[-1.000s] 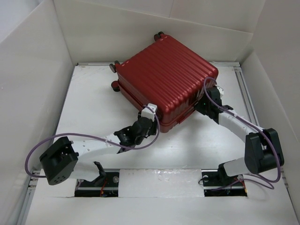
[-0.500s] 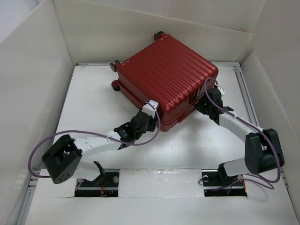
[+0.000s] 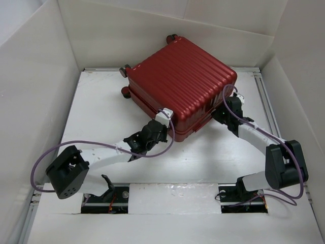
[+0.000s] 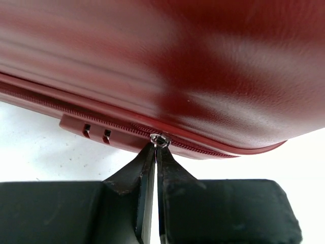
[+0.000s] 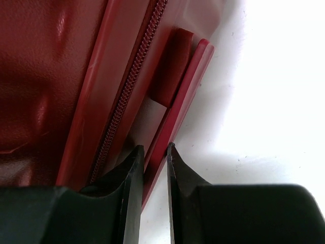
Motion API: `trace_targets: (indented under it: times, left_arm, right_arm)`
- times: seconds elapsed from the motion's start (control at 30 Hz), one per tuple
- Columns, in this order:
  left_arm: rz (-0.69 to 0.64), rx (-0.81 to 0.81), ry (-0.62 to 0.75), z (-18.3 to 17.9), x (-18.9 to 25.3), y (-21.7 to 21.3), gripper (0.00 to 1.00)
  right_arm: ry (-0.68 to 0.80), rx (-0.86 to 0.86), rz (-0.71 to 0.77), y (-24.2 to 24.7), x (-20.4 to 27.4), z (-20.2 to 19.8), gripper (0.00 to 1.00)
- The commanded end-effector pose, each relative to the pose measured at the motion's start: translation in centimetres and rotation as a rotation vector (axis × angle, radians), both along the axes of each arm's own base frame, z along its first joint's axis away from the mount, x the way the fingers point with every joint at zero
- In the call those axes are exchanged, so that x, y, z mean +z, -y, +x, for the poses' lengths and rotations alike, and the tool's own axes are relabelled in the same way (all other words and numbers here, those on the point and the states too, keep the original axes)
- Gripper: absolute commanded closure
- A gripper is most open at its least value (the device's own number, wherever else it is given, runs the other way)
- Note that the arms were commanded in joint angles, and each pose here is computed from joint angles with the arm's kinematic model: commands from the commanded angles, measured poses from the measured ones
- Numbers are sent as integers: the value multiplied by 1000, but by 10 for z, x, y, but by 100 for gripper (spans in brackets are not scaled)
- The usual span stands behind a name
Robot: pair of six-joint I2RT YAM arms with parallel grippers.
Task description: Pack the luggage
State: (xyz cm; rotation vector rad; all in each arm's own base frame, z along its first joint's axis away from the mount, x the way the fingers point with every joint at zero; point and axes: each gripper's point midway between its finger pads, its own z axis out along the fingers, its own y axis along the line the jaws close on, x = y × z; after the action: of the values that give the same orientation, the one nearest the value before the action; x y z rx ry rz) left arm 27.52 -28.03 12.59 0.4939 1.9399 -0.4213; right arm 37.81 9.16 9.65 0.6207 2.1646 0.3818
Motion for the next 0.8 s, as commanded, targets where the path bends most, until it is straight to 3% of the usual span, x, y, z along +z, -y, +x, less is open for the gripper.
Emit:
trace_targets:
  times: [0.0,0.13,0.4,0.53,0.63,0.77]
  left_arm:
    - [-179,195,190,37,77,-18,100]
    - [-141,342,123,49,51,-55,100]
    - [-241,628,-4,80,28,-133,100]
    - [-419,736,-40,101,33,-172,100]
    - [-635,817,-71,122,40,-216,100]
    - [-762,918,-91,145,36,-250,100]
  right_arm:
    - [-94,95,-32,-1,-32,-24,100]
    - [-96,84,-23,4,-33,-25,100]
    - [-96,72,-23,21,-36,-37,100]
    - [-97,64,-12,26,-37,-42,100]
    - [-98,79,1,22,-36,-43,100]
    - [-99,77,7,24,-36,-43,100]
